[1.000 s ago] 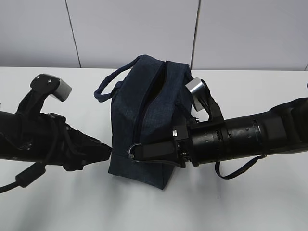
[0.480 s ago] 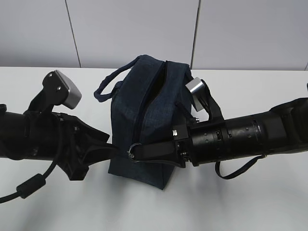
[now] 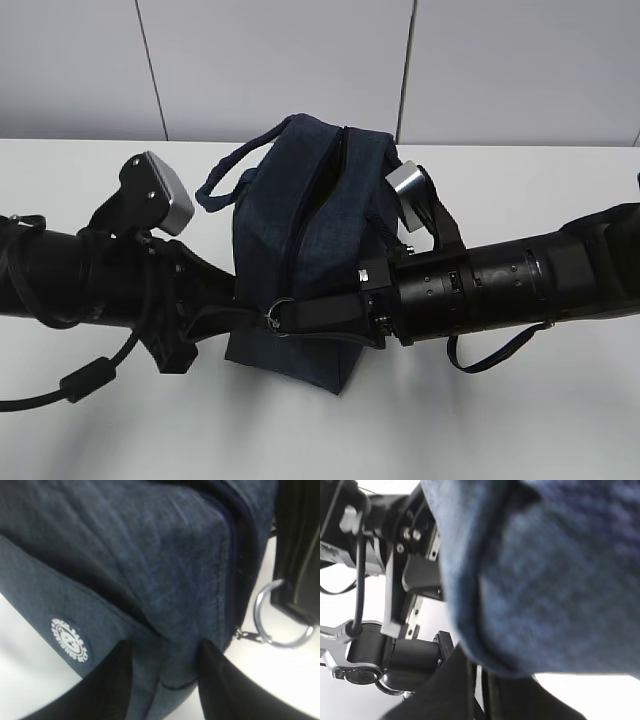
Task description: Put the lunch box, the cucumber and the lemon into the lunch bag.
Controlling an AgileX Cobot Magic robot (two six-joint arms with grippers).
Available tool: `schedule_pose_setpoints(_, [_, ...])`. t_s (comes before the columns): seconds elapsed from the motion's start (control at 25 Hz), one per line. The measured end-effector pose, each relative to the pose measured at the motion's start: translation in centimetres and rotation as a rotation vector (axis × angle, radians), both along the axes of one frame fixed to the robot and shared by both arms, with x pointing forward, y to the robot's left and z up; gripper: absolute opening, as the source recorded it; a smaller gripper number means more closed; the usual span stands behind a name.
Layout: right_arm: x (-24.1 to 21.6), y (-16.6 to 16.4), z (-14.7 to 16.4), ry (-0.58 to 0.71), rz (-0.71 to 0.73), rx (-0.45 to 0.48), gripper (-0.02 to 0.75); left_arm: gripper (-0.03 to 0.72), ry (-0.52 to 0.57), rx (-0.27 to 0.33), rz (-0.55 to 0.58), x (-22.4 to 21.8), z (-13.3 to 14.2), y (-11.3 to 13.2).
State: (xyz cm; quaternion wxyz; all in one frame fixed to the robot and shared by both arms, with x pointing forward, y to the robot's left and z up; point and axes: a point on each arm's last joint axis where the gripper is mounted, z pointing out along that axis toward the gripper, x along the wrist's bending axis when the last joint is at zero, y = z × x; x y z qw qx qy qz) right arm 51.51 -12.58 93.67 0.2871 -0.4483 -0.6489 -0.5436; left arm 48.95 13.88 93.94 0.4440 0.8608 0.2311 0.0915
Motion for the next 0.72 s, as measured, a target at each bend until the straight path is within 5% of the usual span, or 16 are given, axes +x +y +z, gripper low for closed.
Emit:
schedule_pose_setpoints(0.28, [0.0,0.0,0.0,0.012,-0.004,0.000,0.000,0.270,0.005,-0.007,-0.009,1.3,-0.5,-0.7])
schedule_pose_setpoints(0.56, [0.1,-0.3,0.9,-0.006,-0.025,-0.005,0.000,0.031,0.021,-0.028,-0.029,1.3,-0.8,-0.9])
schedule_pose_setpoints(0.72, [0.0,-0.3,1.7,-0.030,-0.033,-0.008,0.000,0.004,0.025,-0.037,-0.031,1.2,-0.7,-1.0])
